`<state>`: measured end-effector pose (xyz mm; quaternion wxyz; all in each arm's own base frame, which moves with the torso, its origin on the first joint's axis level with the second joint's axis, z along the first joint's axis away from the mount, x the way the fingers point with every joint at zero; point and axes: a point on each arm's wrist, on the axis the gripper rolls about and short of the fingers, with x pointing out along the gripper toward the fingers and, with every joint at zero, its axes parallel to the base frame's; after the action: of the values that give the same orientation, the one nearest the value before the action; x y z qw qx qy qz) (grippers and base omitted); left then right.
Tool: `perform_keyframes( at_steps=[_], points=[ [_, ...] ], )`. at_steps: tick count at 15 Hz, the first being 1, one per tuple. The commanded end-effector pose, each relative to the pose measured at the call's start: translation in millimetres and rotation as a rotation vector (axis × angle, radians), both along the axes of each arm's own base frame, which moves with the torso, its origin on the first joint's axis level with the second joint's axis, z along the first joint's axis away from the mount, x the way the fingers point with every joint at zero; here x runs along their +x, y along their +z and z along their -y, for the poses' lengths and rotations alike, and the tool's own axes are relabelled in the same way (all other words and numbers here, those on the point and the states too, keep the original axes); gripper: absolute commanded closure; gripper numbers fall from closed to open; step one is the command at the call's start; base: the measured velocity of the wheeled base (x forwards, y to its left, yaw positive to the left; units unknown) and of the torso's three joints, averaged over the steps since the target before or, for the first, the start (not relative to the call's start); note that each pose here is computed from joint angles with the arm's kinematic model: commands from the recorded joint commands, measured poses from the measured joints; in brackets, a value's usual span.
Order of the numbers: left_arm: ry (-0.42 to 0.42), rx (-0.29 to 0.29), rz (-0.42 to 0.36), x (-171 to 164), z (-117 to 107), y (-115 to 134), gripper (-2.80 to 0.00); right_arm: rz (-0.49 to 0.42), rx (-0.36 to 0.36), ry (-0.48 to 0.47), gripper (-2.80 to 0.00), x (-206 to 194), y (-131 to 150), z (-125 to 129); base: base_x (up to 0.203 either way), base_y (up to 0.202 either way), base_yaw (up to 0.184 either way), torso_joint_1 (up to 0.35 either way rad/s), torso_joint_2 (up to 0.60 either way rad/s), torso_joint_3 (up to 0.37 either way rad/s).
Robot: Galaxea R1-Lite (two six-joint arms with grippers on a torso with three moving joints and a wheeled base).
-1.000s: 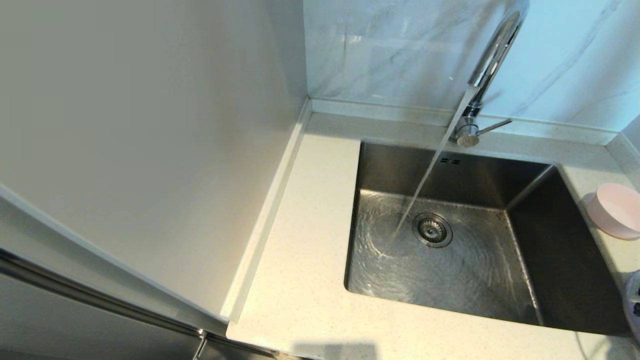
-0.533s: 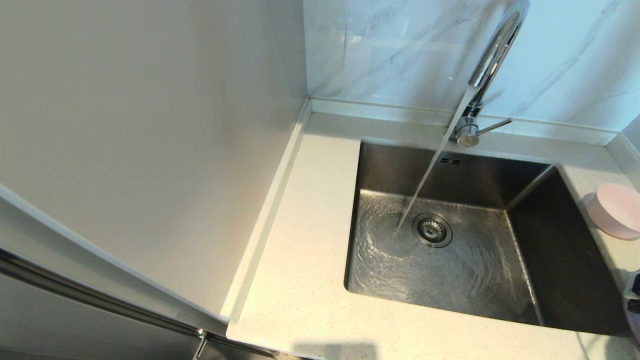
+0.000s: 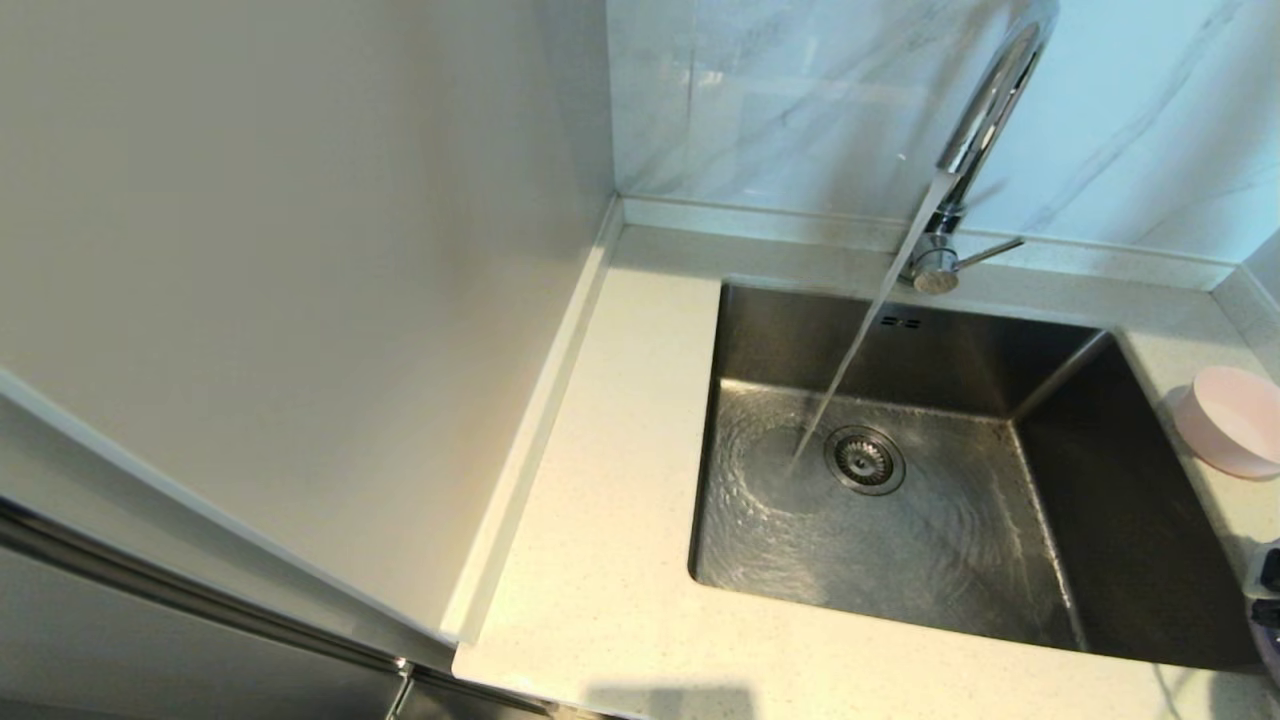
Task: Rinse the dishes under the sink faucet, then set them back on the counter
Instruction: Place the spoon on the plate
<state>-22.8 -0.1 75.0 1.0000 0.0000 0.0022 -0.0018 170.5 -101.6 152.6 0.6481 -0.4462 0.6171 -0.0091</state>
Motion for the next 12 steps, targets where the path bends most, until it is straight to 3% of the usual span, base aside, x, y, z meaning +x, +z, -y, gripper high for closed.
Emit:
perform_keyframes(
  at_steps=[1, 7, 12],
  points=[
    [-0.001, 0.000, 0.000, 0.0, 0.0, 0.0, 0.00, 0.001, -0.002, 0.004, -2.80, 0.5, 0.3, 0.3, 0.000, 0.000, 0.000, 0.000, 0.00, 0.000],
    [0.000, 0.000, 0.000, 0.0, 0.0, 0.0, 0.00, 0.110, -0.023, 0.017, -2.80, 6.5, 14.5, 3.7, 0.000, 0.000, 0.000, 0.000, 0.00, 0.000],
    [-0.001, 0.000, 0.000, 0.0, 0.0, 0.0, 0.00, 0.310, 0.020, 0.102, -2.80, 8.6, 50.8, 1.2, 0.000, 0.000, 0.000, 0.000, 0.00, 0.000]
  ],
)
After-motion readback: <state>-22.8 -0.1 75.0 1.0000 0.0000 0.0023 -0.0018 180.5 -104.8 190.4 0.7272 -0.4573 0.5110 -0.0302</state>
